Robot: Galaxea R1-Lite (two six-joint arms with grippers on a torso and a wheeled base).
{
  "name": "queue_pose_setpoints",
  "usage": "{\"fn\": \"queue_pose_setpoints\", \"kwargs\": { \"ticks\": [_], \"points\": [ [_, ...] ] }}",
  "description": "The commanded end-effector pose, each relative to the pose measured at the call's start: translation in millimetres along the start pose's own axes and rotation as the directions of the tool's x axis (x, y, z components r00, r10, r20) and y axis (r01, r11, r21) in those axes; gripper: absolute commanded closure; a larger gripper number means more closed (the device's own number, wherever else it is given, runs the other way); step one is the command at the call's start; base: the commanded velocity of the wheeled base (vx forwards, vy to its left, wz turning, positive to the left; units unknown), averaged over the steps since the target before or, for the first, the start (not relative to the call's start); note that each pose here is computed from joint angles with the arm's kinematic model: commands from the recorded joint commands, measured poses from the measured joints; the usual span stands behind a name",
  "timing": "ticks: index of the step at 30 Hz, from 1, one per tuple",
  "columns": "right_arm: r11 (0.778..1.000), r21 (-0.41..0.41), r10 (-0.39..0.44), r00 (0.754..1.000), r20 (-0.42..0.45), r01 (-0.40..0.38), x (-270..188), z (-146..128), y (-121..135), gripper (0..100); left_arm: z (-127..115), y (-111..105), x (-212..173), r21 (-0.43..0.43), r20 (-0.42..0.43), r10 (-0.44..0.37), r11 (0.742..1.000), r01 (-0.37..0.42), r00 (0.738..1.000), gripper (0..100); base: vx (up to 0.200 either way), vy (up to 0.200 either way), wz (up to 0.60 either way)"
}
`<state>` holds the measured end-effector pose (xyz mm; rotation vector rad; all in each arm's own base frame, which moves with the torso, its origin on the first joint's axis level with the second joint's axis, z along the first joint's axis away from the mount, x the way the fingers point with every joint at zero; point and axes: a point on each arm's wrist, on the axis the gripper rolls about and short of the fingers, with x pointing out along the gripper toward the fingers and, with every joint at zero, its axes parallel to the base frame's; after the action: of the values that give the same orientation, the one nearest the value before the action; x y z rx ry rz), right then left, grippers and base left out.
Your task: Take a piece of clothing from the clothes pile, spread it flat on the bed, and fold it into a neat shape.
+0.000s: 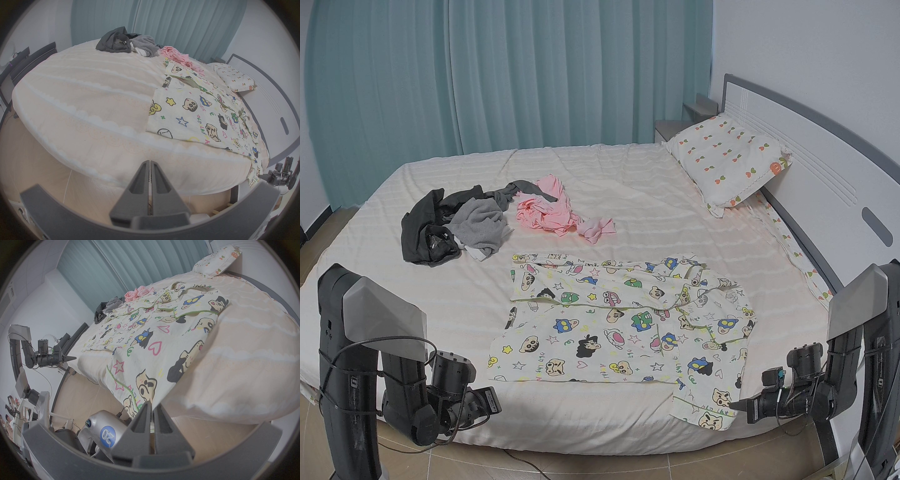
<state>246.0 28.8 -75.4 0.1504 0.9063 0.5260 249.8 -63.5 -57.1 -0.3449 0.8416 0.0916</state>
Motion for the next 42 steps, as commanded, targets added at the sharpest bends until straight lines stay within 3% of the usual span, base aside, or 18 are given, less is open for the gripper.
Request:
{"fn": "queue_pose_setpoints", "kwargs": {
  "ticks": [1,5,8,9,10,13,20,26,33,36,42],
  "points": [
    [1.0,0.003,-0.004,1.0,-0.004,0.004,-7,-1,3,100,5,-1,-8,-0.012,0.026,-0.027,1.0,0.028,0.999,100,0.0,0.0,0.0],
    [1.0,0.018,-0.019,1.0,0.003,0.019,-13,-2,0,100,9,2,-20,-0.033,0.048,-0.076,0.996,0.077,0.996,100,0.0,0.0,0.0],
    [0.998,0.04,-0.049,0.999,0.016,0.049,-26,-3,-5,100,24,10,-40,-0.093,0.134,-0.105,0.989,0.118,0.985,100,0.0,0.0,0.0],
    [0.998,0.04,-0.049,0.999,0.016,0.049,-26,-3,-5,0,24,10,-40,-0.093,0.134,-0.105,0.989,0.118,0.985,100,0.0,0.0,0.0],
    [0.998,0.037,-0.058,0.997,0.046,0.057,-35,0,-4,0,35,12,-52,-0.125,0.192,-0.132,0.98,0.157,0.972,100,0.0,0.0,0.0],
    [0.998,0.015,-0.06,0.992,0.109,0.058,-47,10,0,0,47,10,-66,-0.168,0.261,-0.163,0.963,0.211,0.952,100,0.0,0.0,0.0],
    [0.998,-0.007,-0.055,0.97,0.236,0.058,-61,35,8,0,61,2,-73,-0.228,0.331,-0.199,0.932,0.283,0.922,100,0.057,0.0,0.0],
    [0.993,0.116,-0.043,0.933,0.357,0.001,-64,66,8,0,70,-6,-73,-0.211,0.373,-0.222,0.925,0.315,0.901,100,0.2,0.0,0.0],
    [0.978,0.205,-0.037,0.927,0.372,-0.043,-57,73,3,0,71,-12,-70,-0.198,0.374,-0.239,0.923,0.329,0.896,100,0.2,0.0,0.0],
    [0.965,0.251,-0.033,0.918,0.394,-0.074,-56,80,3,0,70,-15,-70,-0.193,0.371,-0.251,0.921,0.338,0.894,100,0.2,0.0,0.0],
    [0.911,0.359,0.009,0.88,0.474,-0.202,-48,103,10,0,68,-19,-71,-0.227,0.365,-0.265,0.904,0.362,0.892,100,0.2,0.0,0.0]
  ]
}}
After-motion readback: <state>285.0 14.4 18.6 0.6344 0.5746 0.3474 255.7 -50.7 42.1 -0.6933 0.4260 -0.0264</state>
